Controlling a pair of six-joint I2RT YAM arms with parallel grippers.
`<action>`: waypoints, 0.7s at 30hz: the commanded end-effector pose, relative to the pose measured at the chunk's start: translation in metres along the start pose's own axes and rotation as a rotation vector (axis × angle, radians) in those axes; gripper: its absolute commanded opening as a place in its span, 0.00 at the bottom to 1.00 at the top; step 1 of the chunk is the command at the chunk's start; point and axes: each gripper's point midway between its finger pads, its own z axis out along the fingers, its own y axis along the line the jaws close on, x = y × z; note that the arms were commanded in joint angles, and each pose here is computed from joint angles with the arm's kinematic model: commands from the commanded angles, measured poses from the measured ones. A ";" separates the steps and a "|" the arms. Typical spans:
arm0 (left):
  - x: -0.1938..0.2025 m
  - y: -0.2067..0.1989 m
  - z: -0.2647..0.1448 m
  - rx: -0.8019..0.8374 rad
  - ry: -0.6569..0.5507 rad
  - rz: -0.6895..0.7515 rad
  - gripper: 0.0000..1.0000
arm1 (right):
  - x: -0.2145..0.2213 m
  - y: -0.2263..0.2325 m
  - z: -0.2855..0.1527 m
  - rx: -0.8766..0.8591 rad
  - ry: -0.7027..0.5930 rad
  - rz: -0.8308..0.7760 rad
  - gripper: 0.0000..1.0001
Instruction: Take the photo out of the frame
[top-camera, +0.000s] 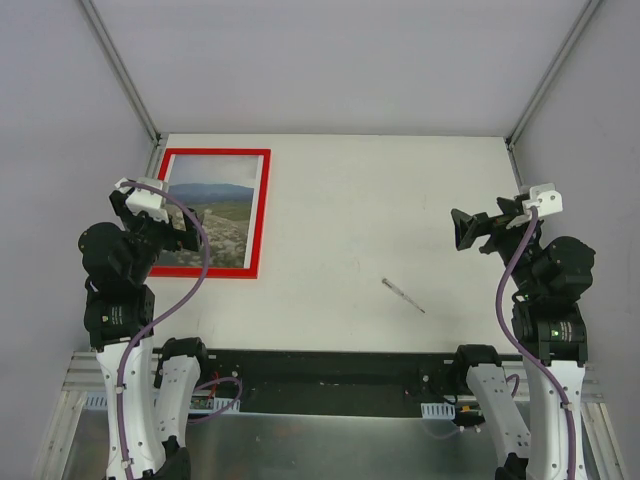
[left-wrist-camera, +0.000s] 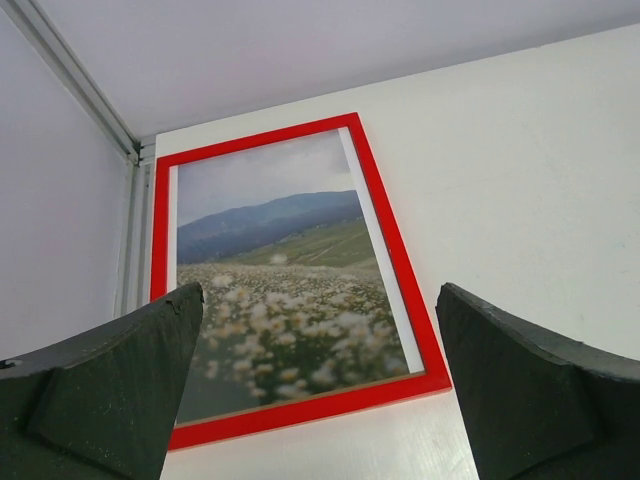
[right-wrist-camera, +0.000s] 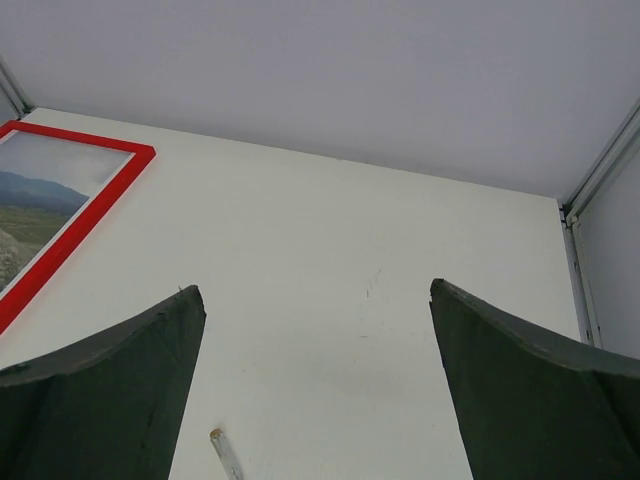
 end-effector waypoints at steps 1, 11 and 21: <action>-0.003 -0.002 0.001 0.018 -0.013 -0.004 0.99 | -0.017 0.005 -0.001 -0.026 -0.046 0.006 0.96; 0.002 -0.004 0.006 0.047 0.005 0.014 0.99 | -0.022 0.039 0.016 -0.249 -0.040 0.067 0.96; 0.022 0.004 0.017 0.045 0.079 0.060 0.99 | -0.009 0.059 0.060 -0.301 0.066 0.077 0.96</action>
